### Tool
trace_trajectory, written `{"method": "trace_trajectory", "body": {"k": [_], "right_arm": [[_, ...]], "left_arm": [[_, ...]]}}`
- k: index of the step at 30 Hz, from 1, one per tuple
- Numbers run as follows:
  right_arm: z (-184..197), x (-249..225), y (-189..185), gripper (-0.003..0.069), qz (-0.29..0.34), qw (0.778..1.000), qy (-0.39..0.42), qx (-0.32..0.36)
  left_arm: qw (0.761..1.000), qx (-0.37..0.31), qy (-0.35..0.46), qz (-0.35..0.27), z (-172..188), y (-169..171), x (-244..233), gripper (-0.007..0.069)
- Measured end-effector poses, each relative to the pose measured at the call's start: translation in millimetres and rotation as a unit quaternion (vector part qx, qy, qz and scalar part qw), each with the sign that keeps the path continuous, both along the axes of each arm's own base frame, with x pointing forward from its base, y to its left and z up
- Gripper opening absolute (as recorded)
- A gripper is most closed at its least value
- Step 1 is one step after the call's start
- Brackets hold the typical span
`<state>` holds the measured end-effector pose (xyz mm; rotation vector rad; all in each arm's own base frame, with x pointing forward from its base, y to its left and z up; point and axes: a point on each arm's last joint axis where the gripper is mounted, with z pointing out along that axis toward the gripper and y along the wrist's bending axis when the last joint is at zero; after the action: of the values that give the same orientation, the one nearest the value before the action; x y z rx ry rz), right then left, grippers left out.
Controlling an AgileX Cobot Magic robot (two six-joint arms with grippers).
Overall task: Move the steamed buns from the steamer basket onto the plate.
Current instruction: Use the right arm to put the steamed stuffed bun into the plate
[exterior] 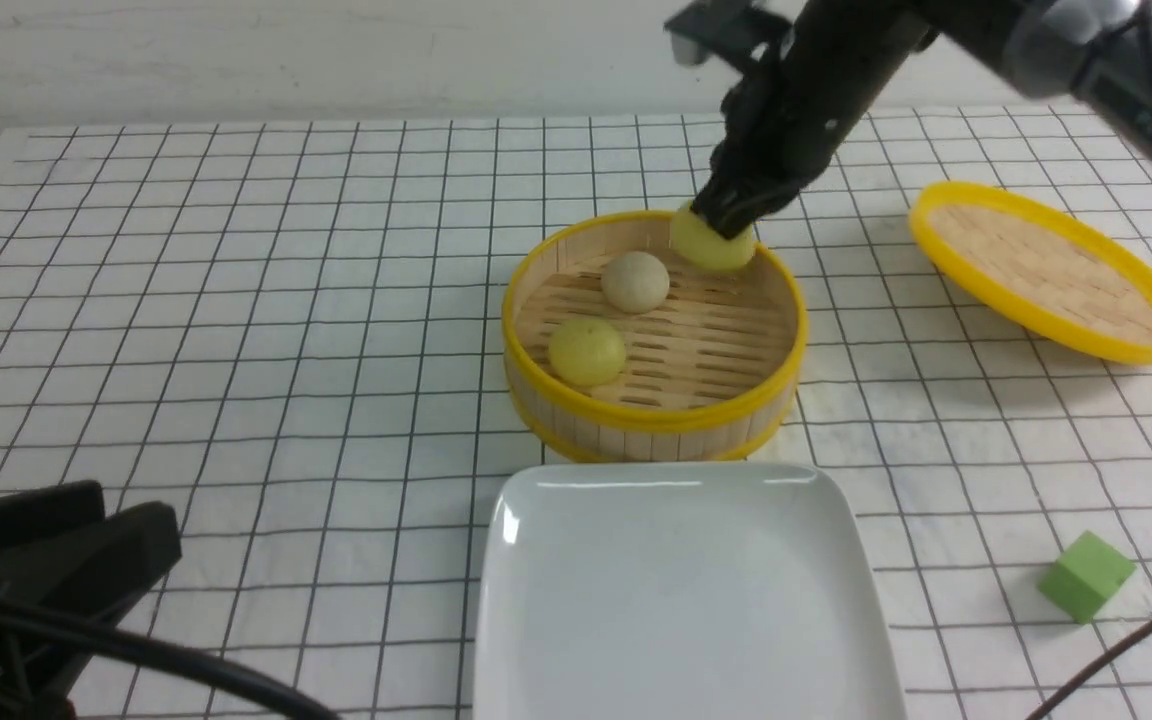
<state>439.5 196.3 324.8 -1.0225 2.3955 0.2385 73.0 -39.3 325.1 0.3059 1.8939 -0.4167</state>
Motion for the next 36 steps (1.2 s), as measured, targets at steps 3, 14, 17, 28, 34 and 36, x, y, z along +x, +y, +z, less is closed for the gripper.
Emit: {"method": "trace_trajectory", "body": {"k": [3, 14, 17, 28, 34, 36], "right_arm": [[35.0, -15.6, -5.3, 0.0011, -0.014, 0.999, -0.023, 0.026], [102.8, -106.0, -34.8, 0.0011, -0.095, 0.988, 0.015, 0.119], [88.3, -127.7, -37.4, 0.0012, -0.074, 0.988, 0.058, 0.123], [-65.1, -147.8, -32.5, 0.0017, -0.021, 0.975, 0.206, 0.077], [-98.6, -137.6, -28.9, 0.0016, -0.007, 0.981, 0.177, 0.082], [-101.9, -134.6, -28.1, 0.0016, -0.004, 0.982, 0.169, 0.081]], "left_arm": [[1.000, -0.001, -0.005, 0.005, 0.8, 0.7, 0.6, 0.0323], [1.000, -0.001, -0.011, 0.011, 1.8, 1.6, 1.4, 0.0323], [1.000, -0.002, -0.012, 0.011, 2.0, 1.7, 1.5, 0.0323], [1.000, -0.002, -0.013, 0.013, 2.1, 1.8, 1.6, 0.0323], [1.000, -0.002, -0.013, 0.013, 2.1, 1.8, 1.6, 0.0323], [1.000, -0.002, -0.013, 0.013, 2.1, 1.8, 1.6, 0.0323]]}}
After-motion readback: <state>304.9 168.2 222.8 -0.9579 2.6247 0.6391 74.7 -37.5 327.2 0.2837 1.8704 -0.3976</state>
